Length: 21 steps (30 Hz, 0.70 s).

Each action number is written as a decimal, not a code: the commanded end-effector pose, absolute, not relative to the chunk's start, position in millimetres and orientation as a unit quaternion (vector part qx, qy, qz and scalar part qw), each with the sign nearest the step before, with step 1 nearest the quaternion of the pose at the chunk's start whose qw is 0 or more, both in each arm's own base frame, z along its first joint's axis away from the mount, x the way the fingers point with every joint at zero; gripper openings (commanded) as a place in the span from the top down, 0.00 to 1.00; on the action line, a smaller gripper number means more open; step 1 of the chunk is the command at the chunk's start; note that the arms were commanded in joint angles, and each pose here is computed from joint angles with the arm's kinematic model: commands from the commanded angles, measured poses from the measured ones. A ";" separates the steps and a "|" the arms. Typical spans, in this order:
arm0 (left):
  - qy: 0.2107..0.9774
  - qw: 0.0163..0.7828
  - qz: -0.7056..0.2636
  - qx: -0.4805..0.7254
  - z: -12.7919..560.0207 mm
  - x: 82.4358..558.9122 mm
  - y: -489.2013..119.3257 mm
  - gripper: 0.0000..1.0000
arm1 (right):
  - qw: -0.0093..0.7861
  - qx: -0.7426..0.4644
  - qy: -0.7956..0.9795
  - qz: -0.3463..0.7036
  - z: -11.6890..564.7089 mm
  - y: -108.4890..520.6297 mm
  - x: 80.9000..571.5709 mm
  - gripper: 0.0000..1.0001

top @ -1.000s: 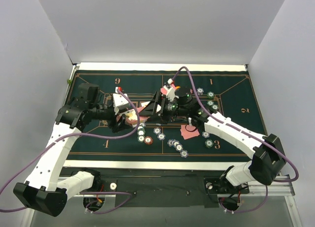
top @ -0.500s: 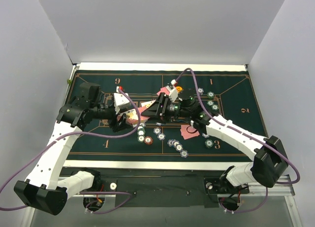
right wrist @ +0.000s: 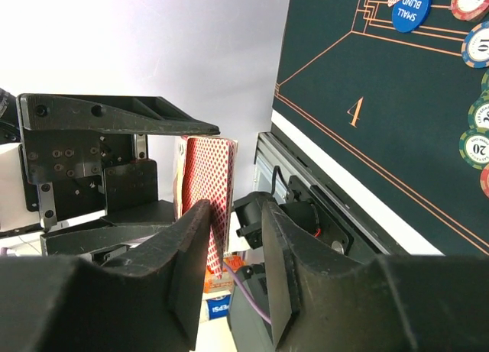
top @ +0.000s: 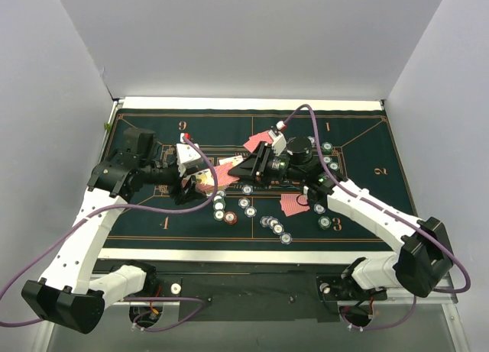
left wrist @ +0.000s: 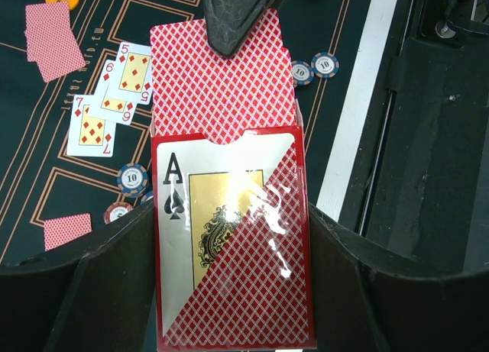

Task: Distribute texas hold em gaming equipment

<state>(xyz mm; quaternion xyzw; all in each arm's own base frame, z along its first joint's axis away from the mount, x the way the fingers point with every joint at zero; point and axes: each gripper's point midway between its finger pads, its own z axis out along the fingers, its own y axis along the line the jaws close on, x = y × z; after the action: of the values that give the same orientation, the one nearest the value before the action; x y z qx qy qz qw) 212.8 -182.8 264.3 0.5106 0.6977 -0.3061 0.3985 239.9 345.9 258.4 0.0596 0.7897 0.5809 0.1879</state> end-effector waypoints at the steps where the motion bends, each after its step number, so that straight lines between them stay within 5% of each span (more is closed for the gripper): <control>1: 0.649 0.455 -0.307 0.527 304.4 215.9 -192.2 0.60 | 0.208 0.050 0.773 0.598 285.0 341.8 236.8 0.74; 9: 0.650 0.455 -0.305 0.527 302.6 215.8 -191.4 0.60 | 0.208 0.066 0.765 0.606 293.7 333.0 239.5 1.00; 21: 0.651 0.454 -0.304 0.528 301.9 215.3 -190.7 0.60 | 0.243 0.089 0.766 0.589 305.7 289.8 256.5 1.00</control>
<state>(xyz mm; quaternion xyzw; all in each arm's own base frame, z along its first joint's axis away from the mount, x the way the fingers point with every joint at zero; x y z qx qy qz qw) 212.4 -182.8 265.9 0.5114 0.6960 -0.3055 0.4008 257.1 307.4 285.3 0.1023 0.7743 0.5844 0.2202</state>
